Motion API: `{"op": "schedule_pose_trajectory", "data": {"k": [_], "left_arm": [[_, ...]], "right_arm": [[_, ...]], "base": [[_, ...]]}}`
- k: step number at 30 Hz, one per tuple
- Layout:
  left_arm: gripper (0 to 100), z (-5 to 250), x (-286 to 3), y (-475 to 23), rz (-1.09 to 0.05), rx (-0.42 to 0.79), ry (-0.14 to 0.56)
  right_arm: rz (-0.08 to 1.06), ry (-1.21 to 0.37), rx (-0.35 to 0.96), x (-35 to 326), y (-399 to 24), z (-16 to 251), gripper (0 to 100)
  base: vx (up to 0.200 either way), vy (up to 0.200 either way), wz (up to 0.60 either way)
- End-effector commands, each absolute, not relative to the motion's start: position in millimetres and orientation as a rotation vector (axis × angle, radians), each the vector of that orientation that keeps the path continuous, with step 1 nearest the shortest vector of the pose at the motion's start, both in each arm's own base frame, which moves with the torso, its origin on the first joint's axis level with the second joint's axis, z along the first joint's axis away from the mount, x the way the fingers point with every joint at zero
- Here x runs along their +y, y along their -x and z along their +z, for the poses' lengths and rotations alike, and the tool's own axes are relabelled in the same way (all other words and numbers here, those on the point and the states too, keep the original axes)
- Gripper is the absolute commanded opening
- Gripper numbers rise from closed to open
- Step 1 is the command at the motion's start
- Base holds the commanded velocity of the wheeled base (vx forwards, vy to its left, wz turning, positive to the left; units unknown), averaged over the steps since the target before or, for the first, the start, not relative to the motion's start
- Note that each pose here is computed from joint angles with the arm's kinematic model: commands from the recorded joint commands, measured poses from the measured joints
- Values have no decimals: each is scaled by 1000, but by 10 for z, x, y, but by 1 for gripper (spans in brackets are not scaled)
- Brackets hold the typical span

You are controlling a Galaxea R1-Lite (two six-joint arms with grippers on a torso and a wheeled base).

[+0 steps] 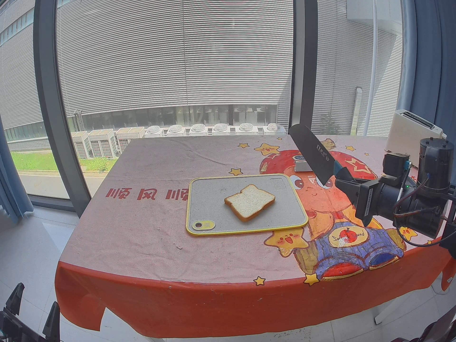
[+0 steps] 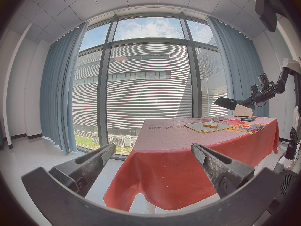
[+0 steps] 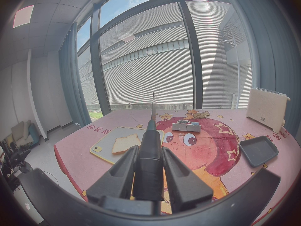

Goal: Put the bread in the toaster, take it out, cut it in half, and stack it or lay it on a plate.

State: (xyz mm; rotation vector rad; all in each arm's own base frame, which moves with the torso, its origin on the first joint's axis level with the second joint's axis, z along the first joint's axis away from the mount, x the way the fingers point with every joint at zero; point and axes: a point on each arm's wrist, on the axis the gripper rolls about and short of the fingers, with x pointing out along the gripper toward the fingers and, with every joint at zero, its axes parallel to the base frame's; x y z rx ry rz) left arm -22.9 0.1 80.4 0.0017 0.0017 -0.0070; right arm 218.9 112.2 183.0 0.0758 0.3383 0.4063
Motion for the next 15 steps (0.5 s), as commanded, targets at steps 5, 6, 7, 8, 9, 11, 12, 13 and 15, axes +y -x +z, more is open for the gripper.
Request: {"op": "schedule_pose_trajectory", "data": {"k": [5, 6, 7, 8, 9, 11, 12, 13, 15], "left_arm": [[100, 756, 1, 229, -6, 2, -2], [100, 756, 1, 229, -6, 2, -2], [100, 756, 1, 229, -6, 2, -2], [100, 756, 1, 229, -5, 2, 0], [100, 756, 1, 229, -5, 2, 0], [100, 756, 1, 229, -6, 2, -2], [100, 756, 1, 229, -6, 2, -2], [100, 756, 1, 229, -6, 2, -2], [100, 756, 1, 229, -6, 2, -2]], "right_arm": [[420, -73, 339, 1142, -2157, 1829, 0], [419, -73, 337, 1139, -2159, 1831, 0], [420, -72, 340, 1144, -2160, 1826, 0], [418, -72, 340, 1140, -2161, 1826, 0], [420, -71, 343, 1144, -2160, 1818, 0], [419, -71, 345, 1146, -2163, 1814, 0], [418, -71, 345, 1145, -2163, 1814, 0], [419, -71, 345, 1146, -2163, 1814, 0], [421, -71, 345, 1149, -2161, 1814, 0]], "base": [[0, 0, 0], [0, 0, 0], [0, 0, 0], [0, 0, 0], [0, 0, 0], [0, 0, 0], [0, 0, 0], [0, 0, 0], [0, 0, 0]]}}
